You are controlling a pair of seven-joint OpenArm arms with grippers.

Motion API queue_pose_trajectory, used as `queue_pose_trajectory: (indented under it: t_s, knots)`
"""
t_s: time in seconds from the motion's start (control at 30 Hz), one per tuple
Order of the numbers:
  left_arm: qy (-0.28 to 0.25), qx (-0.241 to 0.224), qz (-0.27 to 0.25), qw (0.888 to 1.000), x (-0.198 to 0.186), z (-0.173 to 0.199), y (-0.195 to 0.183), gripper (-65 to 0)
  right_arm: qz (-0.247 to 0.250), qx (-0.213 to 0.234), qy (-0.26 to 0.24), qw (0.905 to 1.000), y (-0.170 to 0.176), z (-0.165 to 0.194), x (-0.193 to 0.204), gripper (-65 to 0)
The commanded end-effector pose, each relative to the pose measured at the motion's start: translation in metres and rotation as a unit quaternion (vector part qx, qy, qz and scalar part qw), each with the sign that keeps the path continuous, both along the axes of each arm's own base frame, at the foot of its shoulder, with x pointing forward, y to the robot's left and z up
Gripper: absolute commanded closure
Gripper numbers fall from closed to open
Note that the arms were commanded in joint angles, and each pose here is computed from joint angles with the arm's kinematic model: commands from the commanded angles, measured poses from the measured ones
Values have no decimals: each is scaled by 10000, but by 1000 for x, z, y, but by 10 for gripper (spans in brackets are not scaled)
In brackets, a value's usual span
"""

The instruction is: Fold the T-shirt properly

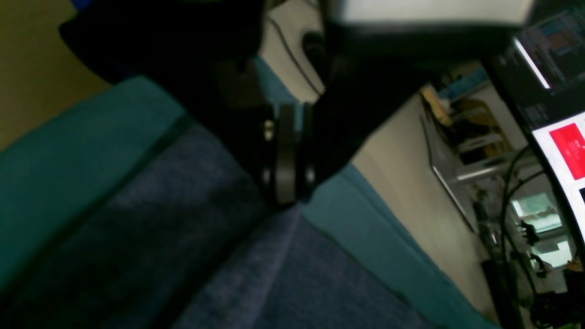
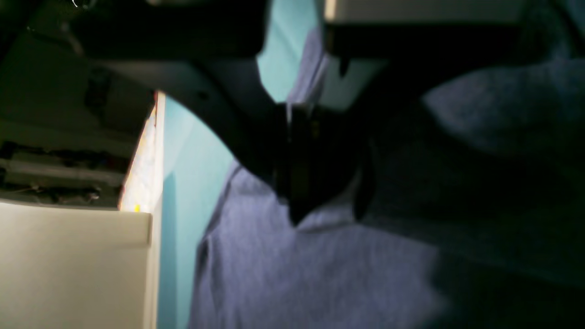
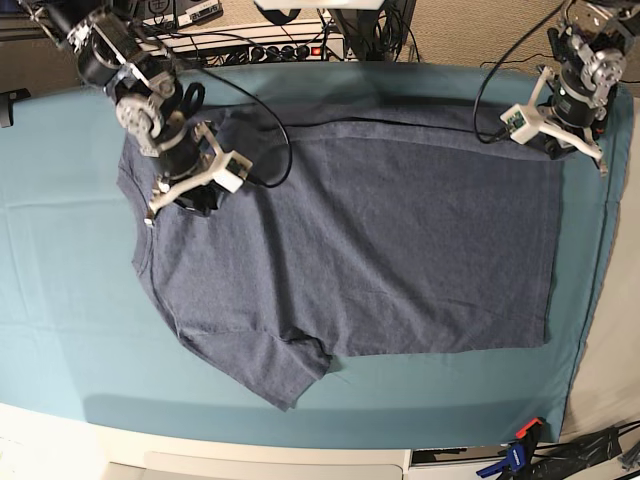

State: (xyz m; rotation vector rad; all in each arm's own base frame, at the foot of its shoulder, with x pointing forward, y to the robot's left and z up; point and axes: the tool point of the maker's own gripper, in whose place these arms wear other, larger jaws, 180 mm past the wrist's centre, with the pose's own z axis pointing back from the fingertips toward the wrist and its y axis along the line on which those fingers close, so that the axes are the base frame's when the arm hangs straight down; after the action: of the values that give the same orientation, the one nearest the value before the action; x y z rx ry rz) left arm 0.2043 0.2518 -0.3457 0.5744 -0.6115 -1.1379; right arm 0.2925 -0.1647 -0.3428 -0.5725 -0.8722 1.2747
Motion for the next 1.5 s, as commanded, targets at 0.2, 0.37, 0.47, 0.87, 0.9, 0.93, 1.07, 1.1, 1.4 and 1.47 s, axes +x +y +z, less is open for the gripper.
queue_pose_trajectory:
  t_s: [0.2, 0.37, 0.47, 0.87, 0.9, 0.93, 1.07, 1.1, 1.4, 1.47]
  knots:
    - [-61, 8, -28, 10000, 10, 4, 4, 0, 92, 224, 103, 9997, 0, 0, 19, 0]
    - [-4, -81, 14, 10000, 9, 2, 3, 0, 432, 533, 475, 9965, 16, -12, 19, 0]
    - [4, -77, 10, 10000, 8, 2, 3, 0, 460, 610, 529, 9957, 24, -14, 21, 0]
    - [19, -47, 42, 10000, 8, 1, 5, 0, 332, 540, 482, 9968, 25, -18, 28, 0]
    - [29, -27, 65, 10000, 8, 1, 6, 0, 286, 545, 443, 9971, 23, -17, 29, 0]
    - [40, -2, 89, 10000, 7, 1, 7, 0, 211, 553, 383, 9975, 21, -15, 30, 0]
    - [71, 51, 148, 9999, 6, 0, 10, 0, 48, 523, 139, 9985, 16, -9, 37, 0]
    - [77, 56, 153, 9998, 6, 0, 11, 0, 36, 530, 120, 9985, 16, -8, 37, 0]
    - [175, 134, 236, 9995, 3, -8, 19, 0, -84, 534, 64, 9985, 12, -7, 38, 0]
    - [170, 126, 227, 9995, 3, -7, 19, 0, -82, 536, 66, 9985, 12, -7, 38, 0]
